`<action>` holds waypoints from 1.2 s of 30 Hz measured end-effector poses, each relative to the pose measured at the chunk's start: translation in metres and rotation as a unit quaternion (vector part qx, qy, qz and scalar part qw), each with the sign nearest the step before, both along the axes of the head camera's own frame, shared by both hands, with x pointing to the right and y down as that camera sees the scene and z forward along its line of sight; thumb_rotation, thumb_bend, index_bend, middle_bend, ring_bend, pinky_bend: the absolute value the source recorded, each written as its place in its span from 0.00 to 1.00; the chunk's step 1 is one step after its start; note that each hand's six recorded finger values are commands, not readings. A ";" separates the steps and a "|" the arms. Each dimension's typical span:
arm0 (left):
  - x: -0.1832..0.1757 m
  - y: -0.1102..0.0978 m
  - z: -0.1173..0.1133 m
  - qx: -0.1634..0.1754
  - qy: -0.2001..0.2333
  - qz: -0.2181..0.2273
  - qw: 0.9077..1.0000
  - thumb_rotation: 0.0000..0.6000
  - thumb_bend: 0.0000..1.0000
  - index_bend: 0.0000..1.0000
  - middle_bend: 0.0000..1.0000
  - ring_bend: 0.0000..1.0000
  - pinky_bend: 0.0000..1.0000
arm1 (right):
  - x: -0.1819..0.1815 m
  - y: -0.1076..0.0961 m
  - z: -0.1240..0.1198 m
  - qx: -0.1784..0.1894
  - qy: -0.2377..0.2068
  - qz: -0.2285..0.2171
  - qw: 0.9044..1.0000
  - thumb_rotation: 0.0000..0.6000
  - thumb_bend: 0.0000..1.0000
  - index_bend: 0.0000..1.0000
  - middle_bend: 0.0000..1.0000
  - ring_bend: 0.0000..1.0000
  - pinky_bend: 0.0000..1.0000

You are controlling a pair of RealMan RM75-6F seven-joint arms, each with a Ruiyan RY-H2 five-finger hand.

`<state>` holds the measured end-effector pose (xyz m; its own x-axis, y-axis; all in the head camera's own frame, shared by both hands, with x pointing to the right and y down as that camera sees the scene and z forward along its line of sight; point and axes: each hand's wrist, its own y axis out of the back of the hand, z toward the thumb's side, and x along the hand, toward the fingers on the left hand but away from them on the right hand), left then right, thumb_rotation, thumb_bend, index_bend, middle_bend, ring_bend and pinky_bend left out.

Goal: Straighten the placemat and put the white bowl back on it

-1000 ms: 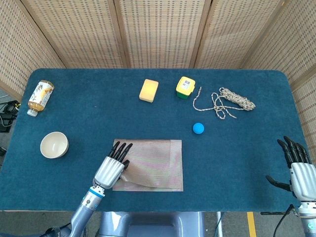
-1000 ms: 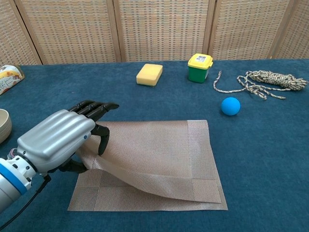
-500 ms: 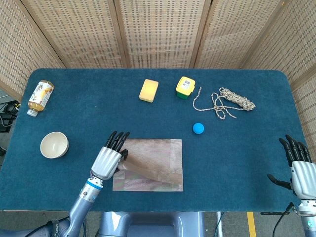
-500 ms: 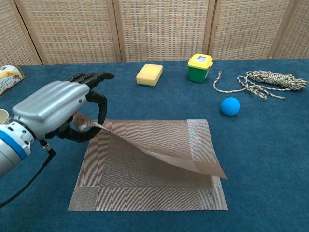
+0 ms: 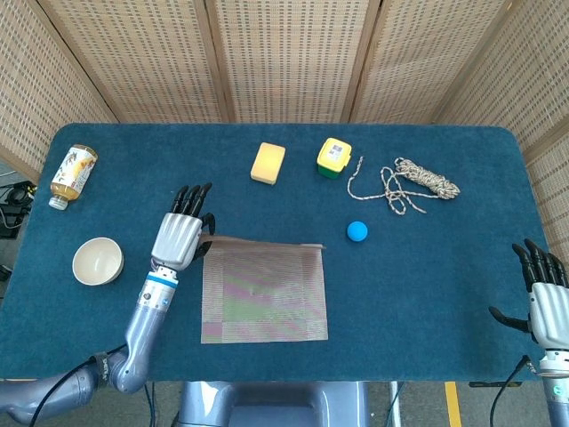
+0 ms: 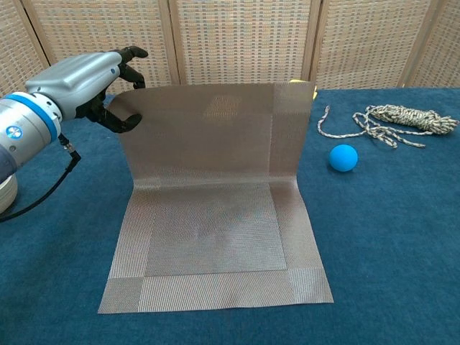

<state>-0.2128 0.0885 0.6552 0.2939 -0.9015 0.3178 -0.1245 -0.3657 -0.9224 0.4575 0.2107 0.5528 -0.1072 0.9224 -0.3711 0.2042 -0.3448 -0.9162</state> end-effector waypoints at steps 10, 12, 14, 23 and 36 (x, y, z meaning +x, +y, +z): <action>-0.010 -0.029 0.022 0.009 -0.075 -0.009 0.997 1.00 0.44 0.68 0.00 0.00 0.00 | 0.006 0.000 0.008 -0.011 0.013 0.010 1.000 1.00 0.13 0.00 0.00 0.00 0.00; -0.016 -0.035 0.027 0.012 -0.096 -0.021 0.995 1.00 0.44 0.67 0.00 0.00 0.00 | 0.007 0.000 0.009 -0.012 0.015 0.010 1.000 1.00 0.13 0.00 0.00 0.00 0.00; -0.021 -0.040 0.033 0.012 -0.110 -0.035 0.993 1.00 0.43 0.64 0.00 0.00 0.00 | 0.008 -0.001 0.009 -0.012 0.016 0.012 1.000 1.00 0.13 0.00 0.00 0.00 0.00; -0.029 -0.053 0.052 -0.001 -0.137 -0.064 0.988 1.00 0.19 0.07 0.00 0.00 0.00 | 0.007 0.001 0.015 -0.021 0.027 0.009 0.999 1.00 0.13 0.00 0.00 0.00 0.00; -0.055 -0.055 0.032 0.030 -0.121 -0.075 0.989 1.00 0.11 0.00 0.00 0.00 0.00 | -0.002 0.004 0.019 -0.026 0.026 -0.006 0.999 1.00 0.13 0.00 0.00 0.00 0.00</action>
